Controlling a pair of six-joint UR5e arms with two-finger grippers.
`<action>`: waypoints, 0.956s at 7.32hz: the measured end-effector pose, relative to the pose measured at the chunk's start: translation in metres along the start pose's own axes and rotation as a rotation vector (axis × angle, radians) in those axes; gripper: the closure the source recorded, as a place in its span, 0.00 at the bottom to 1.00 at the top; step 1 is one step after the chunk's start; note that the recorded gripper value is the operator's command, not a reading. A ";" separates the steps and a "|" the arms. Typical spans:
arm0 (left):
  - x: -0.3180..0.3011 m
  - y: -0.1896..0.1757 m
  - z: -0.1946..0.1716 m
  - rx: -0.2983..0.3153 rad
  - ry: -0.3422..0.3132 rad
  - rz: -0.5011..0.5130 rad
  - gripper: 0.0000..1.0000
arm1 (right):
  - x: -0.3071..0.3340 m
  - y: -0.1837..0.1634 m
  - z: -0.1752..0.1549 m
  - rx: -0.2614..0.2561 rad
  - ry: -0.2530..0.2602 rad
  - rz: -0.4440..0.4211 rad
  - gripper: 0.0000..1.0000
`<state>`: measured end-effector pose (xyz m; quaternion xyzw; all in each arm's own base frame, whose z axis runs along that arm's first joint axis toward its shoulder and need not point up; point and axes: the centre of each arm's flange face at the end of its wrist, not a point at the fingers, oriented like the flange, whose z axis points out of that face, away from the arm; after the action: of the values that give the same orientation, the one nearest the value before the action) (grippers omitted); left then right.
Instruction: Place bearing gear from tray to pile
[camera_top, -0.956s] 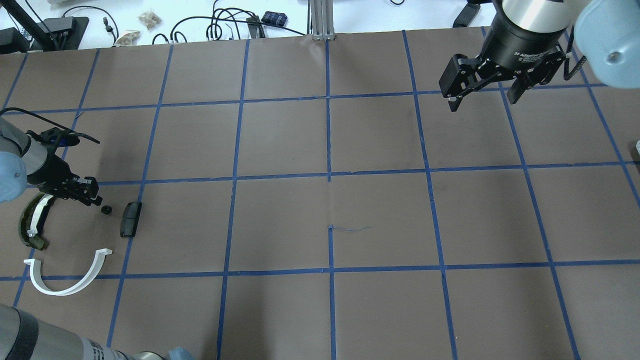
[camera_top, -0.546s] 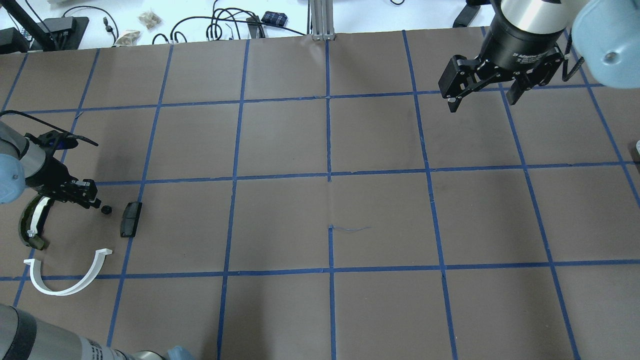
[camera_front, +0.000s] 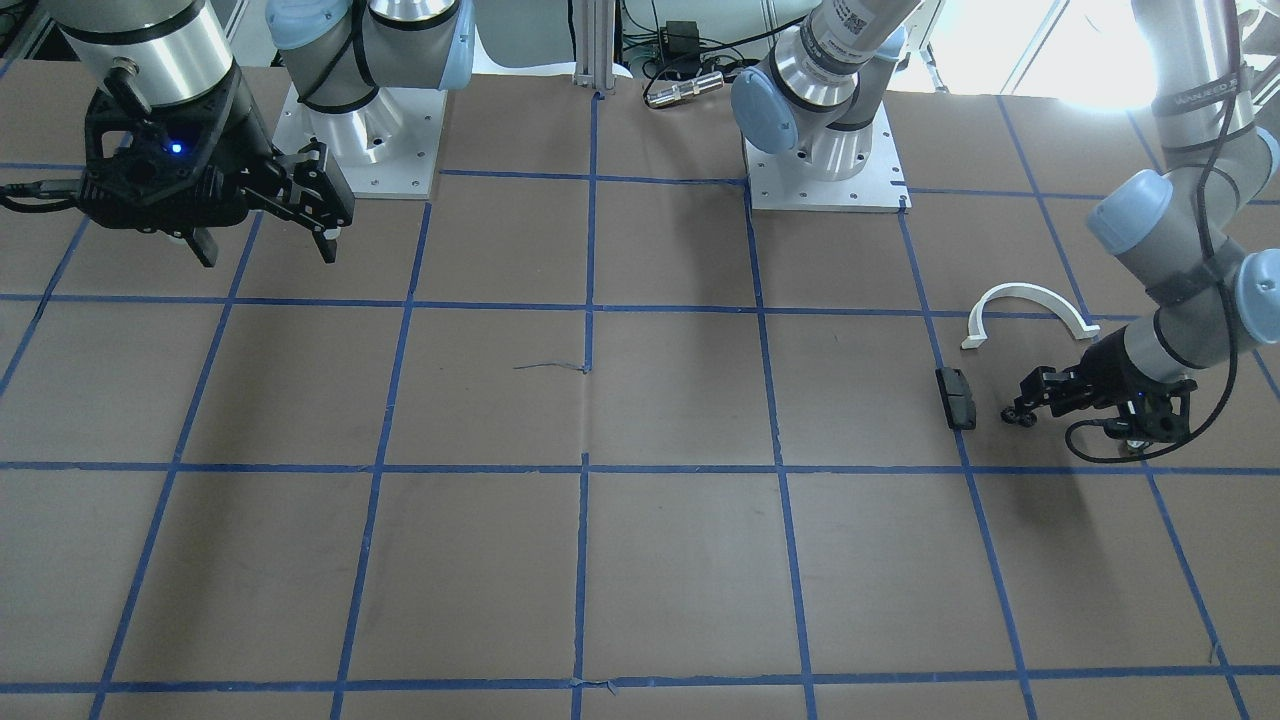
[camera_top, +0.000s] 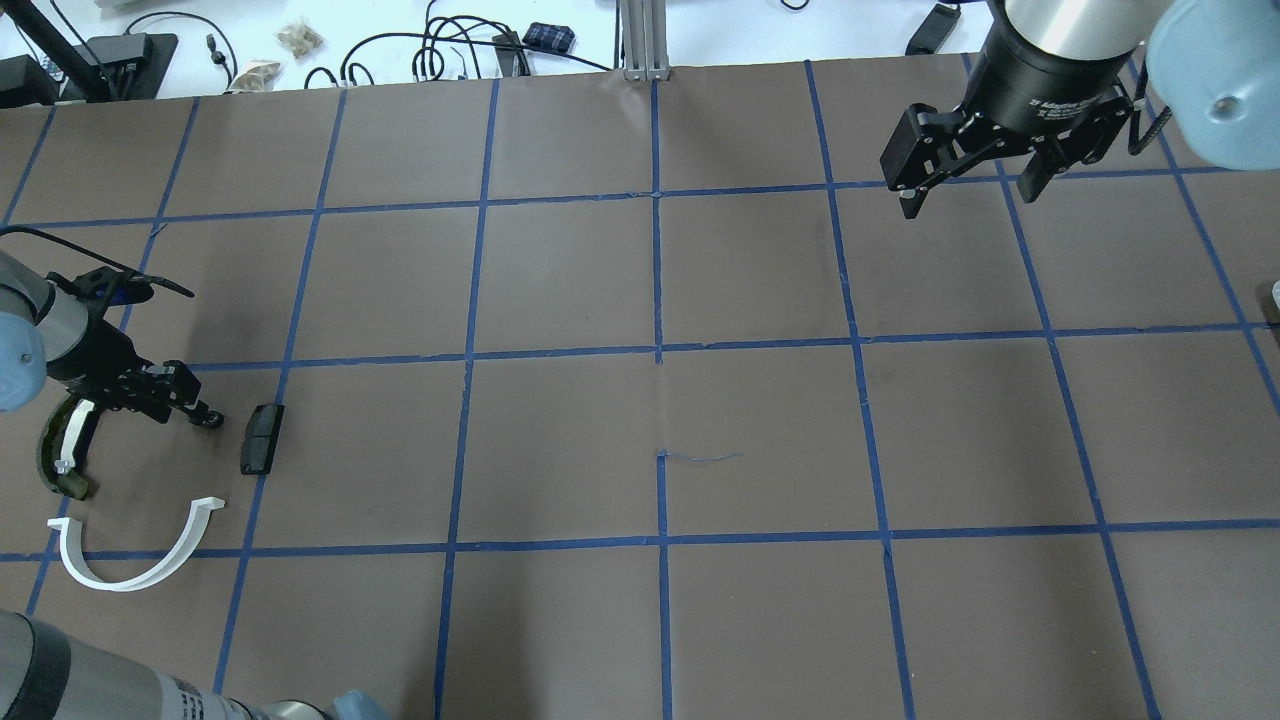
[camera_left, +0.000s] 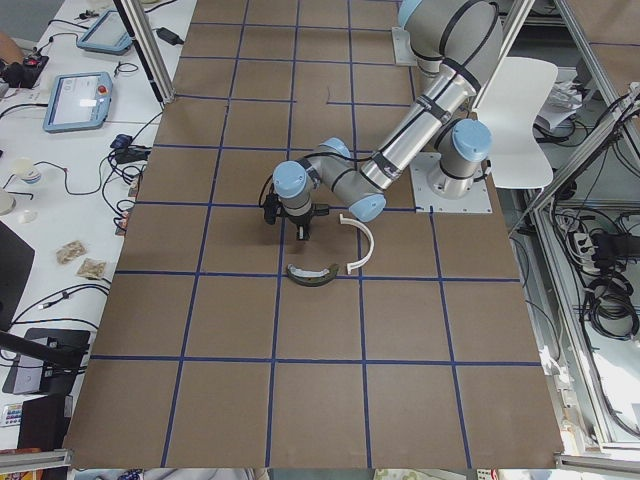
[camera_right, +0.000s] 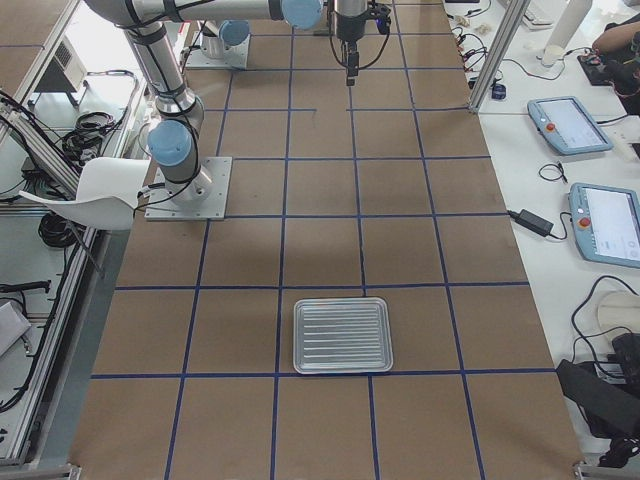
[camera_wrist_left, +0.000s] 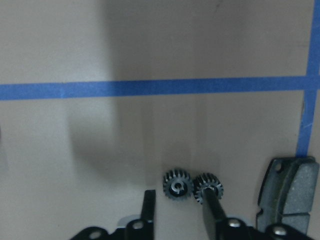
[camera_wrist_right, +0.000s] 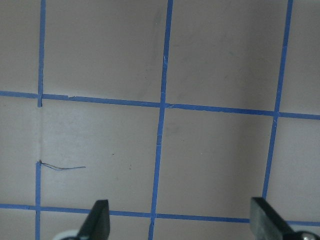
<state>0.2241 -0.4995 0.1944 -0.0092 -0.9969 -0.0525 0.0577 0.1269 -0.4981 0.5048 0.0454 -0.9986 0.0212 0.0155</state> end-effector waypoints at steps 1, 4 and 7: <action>0.005 0.000 -0.010 0.008 -0.009 0.007 0.30 | 0.000 0.000 0.000 0.000 0.001 -0.001 0.00; 0.061 -0.007 -0.057 0.025 -0.040 0.045 0.30 | 0.000 0.000 -0.001 0.002 -0.002 -0.002 0.00; 0.187 -0.010 -0.124 0.050 -0.072 -0.066 0.26 | 0.000 0.000 -0.001 0.002 0.001 -0.002 0.00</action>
<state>0.0527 -0.5202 0.3374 0.0235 -0.9991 -0.0290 0.0200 0.1269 -0.4983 0.5060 0.0464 -0.9986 0.0222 0.0157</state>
